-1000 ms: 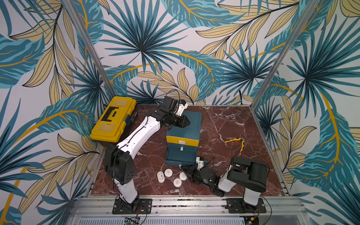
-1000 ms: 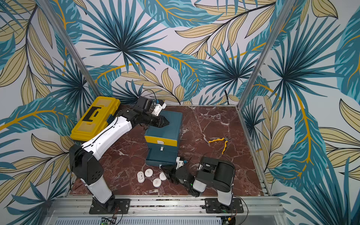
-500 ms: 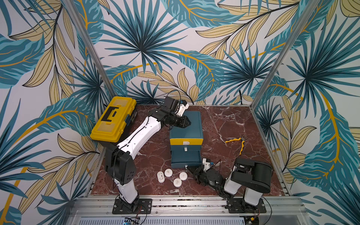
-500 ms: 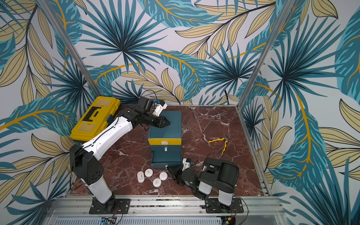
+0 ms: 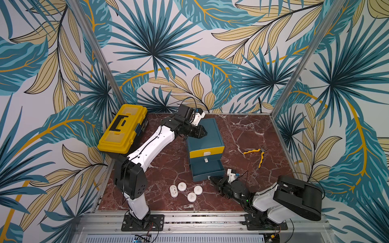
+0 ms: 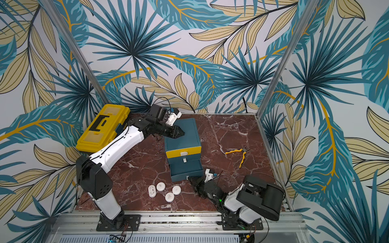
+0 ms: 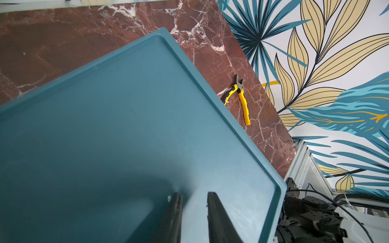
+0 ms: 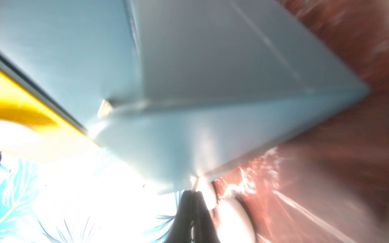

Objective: Put the bluetooth earphones in the drawer according to color
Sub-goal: Open the drawer in the storage box.

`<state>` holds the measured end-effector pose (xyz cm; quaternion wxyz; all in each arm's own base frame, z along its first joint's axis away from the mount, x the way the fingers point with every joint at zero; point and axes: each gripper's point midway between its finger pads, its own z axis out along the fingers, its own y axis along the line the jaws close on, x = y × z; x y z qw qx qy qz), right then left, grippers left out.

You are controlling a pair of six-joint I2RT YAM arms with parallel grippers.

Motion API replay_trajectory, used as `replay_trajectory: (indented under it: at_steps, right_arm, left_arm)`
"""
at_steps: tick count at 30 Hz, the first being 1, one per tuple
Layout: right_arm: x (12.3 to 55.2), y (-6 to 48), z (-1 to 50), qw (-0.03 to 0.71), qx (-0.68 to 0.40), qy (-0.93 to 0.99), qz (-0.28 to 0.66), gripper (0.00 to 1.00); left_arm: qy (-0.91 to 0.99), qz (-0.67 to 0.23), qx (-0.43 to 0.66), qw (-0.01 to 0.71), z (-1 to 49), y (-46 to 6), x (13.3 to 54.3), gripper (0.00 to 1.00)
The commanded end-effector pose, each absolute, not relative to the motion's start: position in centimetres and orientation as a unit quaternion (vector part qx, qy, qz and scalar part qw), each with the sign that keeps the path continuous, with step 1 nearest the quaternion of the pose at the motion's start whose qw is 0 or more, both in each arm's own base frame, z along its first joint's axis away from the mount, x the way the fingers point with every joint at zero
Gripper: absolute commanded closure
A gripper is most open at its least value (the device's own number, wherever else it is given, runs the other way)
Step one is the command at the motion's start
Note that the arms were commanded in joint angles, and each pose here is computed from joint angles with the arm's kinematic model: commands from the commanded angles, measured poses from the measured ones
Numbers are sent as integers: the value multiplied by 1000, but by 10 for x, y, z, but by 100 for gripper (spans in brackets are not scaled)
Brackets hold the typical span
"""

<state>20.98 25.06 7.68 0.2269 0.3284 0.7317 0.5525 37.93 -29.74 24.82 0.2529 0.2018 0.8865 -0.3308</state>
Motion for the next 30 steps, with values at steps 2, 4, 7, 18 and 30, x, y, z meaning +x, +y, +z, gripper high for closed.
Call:
replay_trajectory:
  at_steps: [2, 4, 7, 18, 30]
  right_arm:
    - [206, 230, 76, 254, 325, 753, 512, 100]
    - [203, 223, 81, 263, 317, 764, 496, 100]
    - [200, 211, 85, 275, 313, 773, 478, 100]
    - [190, 223, 62, 230, 297, 808, 454, 97]
    - [186, 205, 59, 239, 311, 812, 432, 94]
  left_arm:
    - [936, -267, 170, 152, 183, -276, 362, 73]
    - [936, -268, 169, 151, 182, -276, 363, 73]
    - [936, -270, 169, 152, 181, -279, 363, 73]
    - [937, -265, 172, 148, 178, -285, 364, 73]
    - [937, -260, 176, 150, 182, -285, 366, 73]
